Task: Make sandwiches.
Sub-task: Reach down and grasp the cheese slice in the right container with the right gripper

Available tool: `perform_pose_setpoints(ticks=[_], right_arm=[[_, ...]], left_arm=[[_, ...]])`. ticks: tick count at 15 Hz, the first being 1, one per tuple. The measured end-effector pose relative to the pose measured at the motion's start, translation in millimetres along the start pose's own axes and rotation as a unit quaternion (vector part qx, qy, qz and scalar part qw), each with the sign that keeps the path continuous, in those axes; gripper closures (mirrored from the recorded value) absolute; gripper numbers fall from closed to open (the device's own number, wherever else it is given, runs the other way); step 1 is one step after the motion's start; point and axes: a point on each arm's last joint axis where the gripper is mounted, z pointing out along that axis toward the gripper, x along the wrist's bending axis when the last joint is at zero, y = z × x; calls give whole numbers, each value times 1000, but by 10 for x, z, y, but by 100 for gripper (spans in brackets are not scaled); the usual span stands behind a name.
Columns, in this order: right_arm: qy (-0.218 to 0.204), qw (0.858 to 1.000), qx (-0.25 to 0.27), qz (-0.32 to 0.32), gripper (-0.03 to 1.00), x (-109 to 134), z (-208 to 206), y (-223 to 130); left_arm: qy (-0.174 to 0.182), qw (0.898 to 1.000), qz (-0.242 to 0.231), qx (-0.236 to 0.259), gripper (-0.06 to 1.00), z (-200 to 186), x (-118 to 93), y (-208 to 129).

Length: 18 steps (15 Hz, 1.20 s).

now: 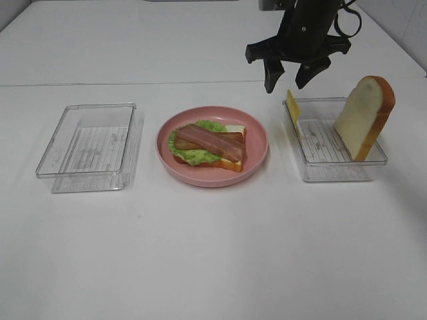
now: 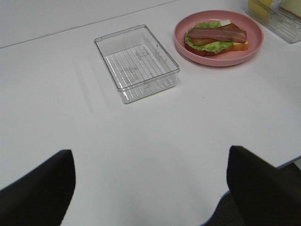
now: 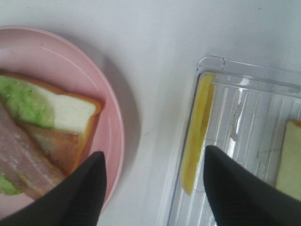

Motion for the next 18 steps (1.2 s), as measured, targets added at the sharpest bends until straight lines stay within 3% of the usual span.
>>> perform_pose_setpoints(ticks=[10,15,18], right_arm=[[-41,999,11,-7,45,-84,408,-26],[-46,999,17,-10,59,-94,470,-42],[-47,999,17,-11,84,-97,470,-41]], left_arm=[[0,1000,0,0,12,0,0,0],[0,1000,0,0,12,0,0,0],[0,1000,0,0,12,0,0,0]])
